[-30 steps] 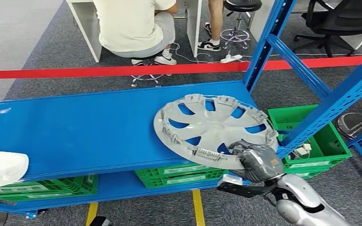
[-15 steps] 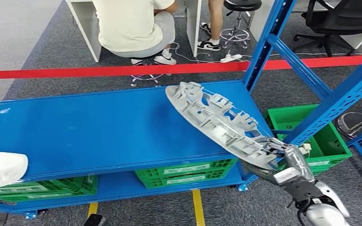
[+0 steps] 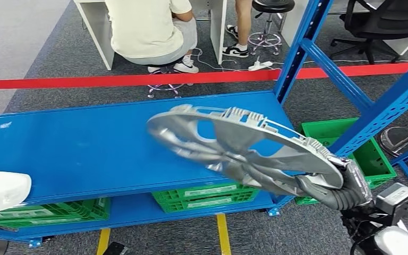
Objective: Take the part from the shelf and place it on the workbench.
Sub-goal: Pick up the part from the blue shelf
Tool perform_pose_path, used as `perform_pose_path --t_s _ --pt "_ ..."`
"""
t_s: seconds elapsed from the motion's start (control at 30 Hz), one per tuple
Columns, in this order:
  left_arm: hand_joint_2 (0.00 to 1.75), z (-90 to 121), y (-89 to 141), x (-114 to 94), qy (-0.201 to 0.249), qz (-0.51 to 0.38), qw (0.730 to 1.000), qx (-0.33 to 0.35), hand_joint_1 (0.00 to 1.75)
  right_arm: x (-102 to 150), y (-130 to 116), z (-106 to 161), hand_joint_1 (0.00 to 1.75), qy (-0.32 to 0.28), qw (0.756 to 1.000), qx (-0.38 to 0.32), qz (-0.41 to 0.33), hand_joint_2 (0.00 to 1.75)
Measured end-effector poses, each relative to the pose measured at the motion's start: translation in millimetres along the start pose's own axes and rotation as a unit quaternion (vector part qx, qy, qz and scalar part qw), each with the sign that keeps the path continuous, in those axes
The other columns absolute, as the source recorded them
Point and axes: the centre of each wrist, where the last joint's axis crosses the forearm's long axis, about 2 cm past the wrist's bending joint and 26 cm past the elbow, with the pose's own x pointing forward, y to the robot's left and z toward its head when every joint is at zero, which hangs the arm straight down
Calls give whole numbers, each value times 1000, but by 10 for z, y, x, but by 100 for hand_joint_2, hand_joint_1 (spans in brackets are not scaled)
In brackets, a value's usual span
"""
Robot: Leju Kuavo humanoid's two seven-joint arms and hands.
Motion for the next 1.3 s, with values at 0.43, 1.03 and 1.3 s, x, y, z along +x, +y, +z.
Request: perform_pose_path --t_s 0.43,1.03,1.3 --pt "175 4 13 -5 8 -2 1000 -13 0 65 -39 -121 175 -24 1000 8 -9 175" --pt "175 -2 8 6 42 43 998 -21 0 50 102 -278 175 -47 997 40 -41 175" --pt "175 -7 11 14 49 51 997 -16 0 101 97 -400 175 -66 997 27 -39 175"
